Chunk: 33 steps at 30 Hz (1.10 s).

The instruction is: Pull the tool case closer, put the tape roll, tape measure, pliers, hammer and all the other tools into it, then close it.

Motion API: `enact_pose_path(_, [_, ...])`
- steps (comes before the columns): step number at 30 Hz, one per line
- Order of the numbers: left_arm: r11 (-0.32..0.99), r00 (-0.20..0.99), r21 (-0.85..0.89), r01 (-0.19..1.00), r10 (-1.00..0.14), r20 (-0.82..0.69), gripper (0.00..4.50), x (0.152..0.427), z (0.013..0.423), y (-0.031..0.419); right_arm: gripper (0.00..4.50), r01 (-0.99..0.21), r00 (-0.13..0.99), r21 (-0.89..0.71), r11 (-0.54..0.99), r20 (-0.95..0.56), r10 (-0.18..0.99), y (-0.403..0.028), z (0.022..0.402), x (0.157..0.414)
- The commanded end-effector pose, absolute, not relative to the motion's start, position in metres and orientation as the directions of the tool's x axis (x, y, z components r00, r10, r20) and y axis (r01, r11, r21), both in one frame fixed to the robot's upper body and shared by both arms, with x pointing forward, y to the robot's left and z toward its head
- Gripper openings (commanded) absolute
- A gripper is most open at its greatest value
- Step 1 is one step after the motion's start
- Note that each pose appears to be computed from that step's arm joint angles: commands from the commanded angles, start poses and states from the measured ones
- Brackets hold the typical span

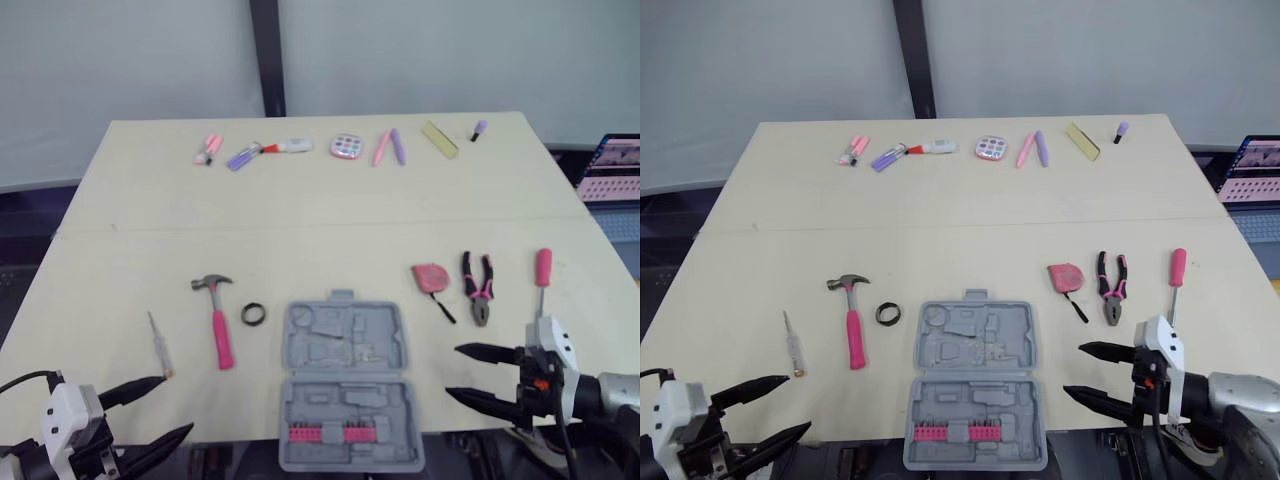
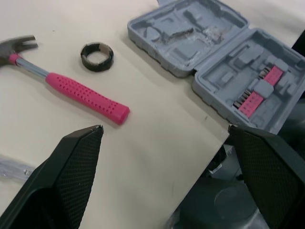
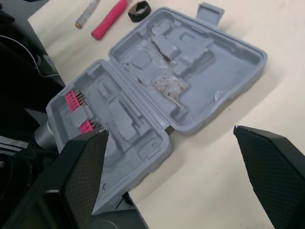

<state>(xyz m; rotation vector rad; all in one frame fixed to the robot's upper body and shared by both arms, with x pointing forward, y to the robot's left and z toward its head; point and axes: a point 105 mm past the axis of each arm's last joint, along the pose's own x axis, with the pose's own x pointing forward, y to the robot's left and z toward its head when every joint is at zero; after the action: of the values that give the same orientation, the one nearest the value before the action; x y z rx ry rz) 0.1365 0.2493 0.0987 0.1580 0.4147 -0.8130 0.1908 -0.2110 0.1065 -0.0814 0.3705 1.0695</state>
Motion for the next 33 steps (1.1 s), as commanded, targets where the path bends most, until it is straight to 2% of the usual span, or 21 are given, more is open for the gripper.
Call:
enact_pose_path(1, [0.632,0.560,-0.020,0.775,-0.702,-0.440,4.50,0.149,0.113,0.238,4.45,-0.913,0.395,-0.015,0.407,-0.270,0.878,-0.203,0.119,0.187])
enact_pose_path(5, [0.582,0.488,-0.033,0.813,-0.710,-0.508,4.50,0.157,0.116,0.228,4.45,-0.917,0.398,-0.099,0.385,-0.230,0.888,-0.199,0.118,0.185])
enact_pose_path(8, [0.573,0.429,-0.021,0.819,-0.636,-0.641,4.50,0.158,0.105,0.229,4.45,-0.907,0.419,-0.142,0.397,-0.197,0.887,-0.196,0.121,0.189])
enact_pose_path(11, [0.538,0.358,-0.046,0.842,-0.620,-0.698,4.50,0.161,0.107,0.223,4.45,-0.902,0.427,-0.162,0.401,-0.196,0.883,-0.195,0.120,0.194])
enact_pose_path(14, [0.528,0.316,-0.023,0.849,-0.542,-0.779,4.50,0.169,0.112,0.227,4.45,-0.902,0.427,-0.165,0.399,-0.198,0.883,-0.195,0.121,0.197])
enact_pose_path(16, [0.463,0.271,0.019,0.886,-0.486,-0.831,4.50,0.184,0.130,0.224,4.45,-0.898,0.429,-0.192,0.395,-0.192,0.882,-0.196,0.125,0.201])
enact_pose_path(18, [0.423,0.272,0.102,0.900,-0.363,-0.891,4.50,0.203,0.149,0.228,4.45,-0.897,0.425,-0.214,0.386,-0.184,0.886,-0.196,0.130,0.206])
enact_pose_path(21, [0.385,0.271,0.155,0.910,-0.267,-0.925,4.50,0.216,0.162,0.227,4.45,-0.899,0.417,-0.224,0.376,-0.178,0.891,-0.195,0.132,0.209])
enact_pose_path(24, [0.352,0.279,0.179,0.919,-0.259,-0.925,4.50,0.232,0.166,0.211,4.45,-0.902,0.408,-0.231,0.365,-0.182,0.895,-0.196,0.133,0.210])
enact_pose_path(28, [0.277,0.216,0.153,0.949,-0.213,-0.953,4.50,0.249,0.153,0.184,4.45,-0.904,0.406,-0.231,0.360,-0.197,0.893,-0.199,0.134,0.214])
enact_pose_path(33, [0.254,0.186,0.154,0.955,-0.107,-0.977,4.50,0.264,0.134,0.170,4.45,-0.906,0.402,-0.230,0.355,-0.206,0.892,-0.201,0.138,0.216])
